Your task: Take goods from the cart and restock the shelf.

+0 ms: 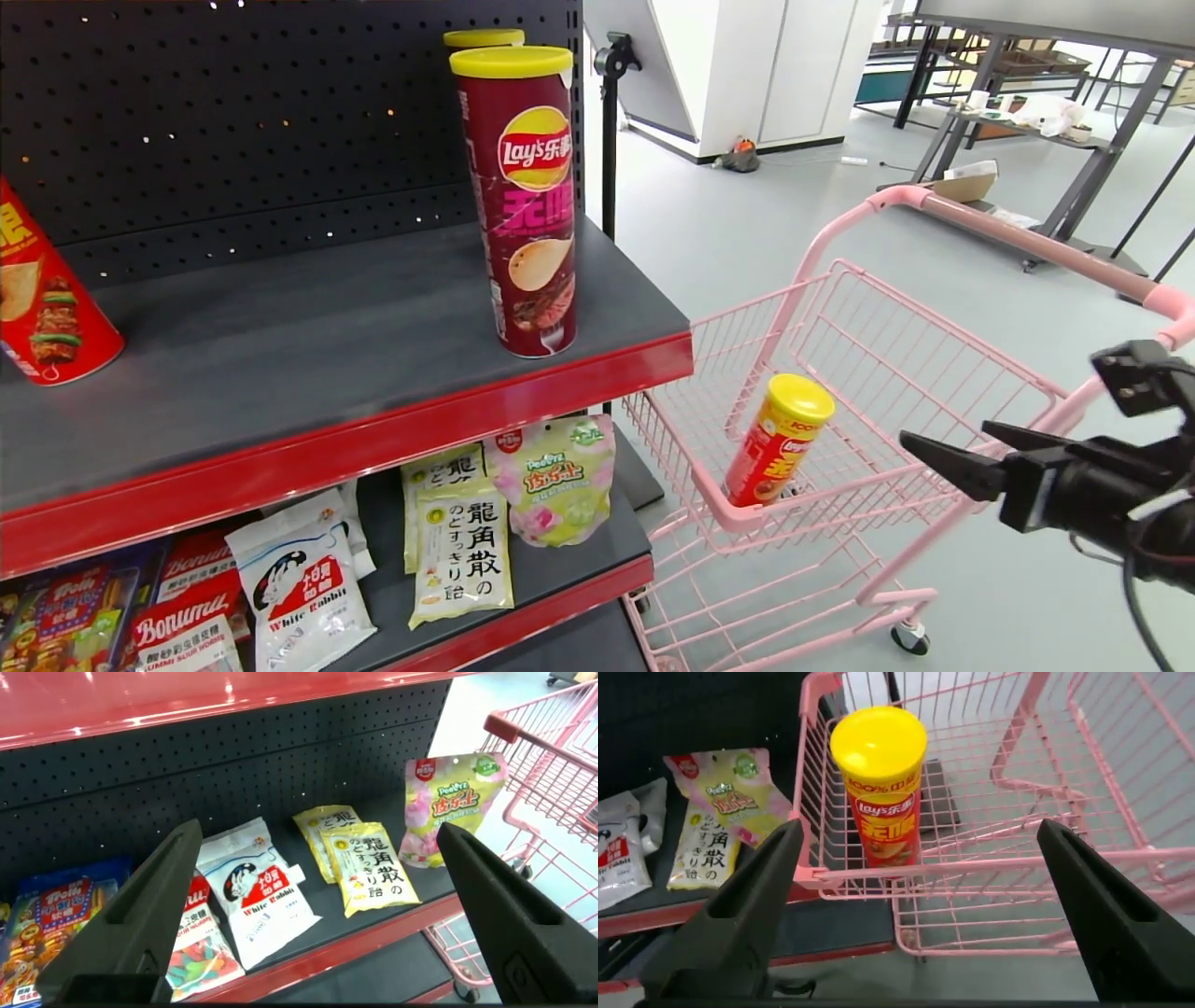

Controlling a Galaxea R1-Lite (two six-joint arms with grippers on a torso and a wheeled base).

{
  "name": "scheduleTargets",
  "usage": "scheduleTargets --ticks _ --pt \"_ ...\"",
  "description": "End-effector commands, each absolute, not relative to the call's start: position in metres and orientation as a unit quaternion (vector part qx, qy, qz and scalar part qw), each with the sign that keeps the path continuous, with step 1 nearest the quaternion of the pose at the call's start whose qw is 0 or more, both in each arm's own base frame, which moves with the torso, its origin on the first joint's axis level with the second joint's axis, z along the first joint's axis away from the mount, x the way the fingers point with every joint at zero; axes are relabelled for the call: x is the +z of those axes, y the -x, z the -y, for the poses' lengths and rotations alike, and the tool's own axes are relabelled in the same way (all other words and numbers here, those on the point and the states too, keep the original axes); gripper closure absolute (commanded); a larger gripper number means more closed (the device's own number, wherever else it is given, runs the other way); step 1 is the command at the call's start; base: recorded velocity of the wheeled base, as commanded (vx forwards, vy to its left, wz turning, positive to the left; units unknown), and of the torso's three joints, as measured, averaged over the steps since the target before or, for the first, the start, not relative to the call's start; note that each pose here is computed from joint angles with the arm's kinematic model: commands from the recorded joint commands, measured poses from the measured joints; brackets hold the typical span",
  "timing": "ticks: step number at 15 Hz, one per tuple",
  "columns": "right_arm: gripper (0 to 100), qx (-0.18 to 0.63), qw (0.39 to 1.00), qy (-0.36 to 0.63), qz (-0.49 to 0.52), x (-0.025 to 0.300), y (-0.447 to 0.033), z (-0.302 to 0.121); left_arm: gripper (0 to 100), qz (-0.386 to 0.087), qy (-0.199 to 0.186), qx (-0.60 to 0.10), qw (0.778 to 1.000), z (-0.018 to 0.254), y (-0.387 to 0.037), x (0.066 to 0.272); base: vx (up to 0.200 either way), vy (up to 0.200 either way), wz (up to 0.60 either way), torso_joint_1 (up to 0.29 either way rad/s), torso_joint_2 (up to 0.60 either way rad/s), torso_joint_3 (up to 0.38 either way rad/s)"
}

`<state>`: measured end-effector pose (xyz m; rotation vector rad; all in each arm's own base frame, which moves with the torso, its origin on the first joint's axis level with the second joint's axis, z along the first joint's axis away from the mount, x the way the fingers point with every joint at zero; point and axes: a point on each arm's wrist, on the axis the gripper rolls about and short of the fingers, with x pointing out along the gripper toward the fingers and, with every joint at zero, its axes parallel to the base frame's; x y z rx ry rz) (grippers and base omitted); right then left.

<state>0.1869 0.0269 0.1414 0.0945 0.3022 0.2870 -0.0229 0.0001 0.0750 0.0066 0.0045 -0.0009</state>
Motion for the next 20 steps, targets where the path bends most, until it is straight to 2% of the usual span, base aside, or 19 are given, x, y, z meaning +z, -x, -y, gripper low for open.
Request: scheduleTargets --ticks 1,13,20 --pt "0 0.169 0.955 -0.044 -0.239 0.086 -0.227 -0.044 0 -0.002 -0.004 0.0 1.0 0.0 0.023 0.075 0.0 0.0 0.0 0.0 0.0 0.0" --pt "0 0.195 0.956 -0.047 -0.212 0.062 -0.294 -0.073 0 -0.003 -0.004 0.0 1.0 0.0 0.023 0.075 0.0 0.0 0.0 0.0 0.0 0.0" --pt "0 0.2 0.956 -0.048 -0.21 0.053 -0.313 -0.084 0 -0.002 -0.004 0.0 1.0 0.0 0.023 0.075 0.0 0.0 0.0 0.0 0.0 0.0"
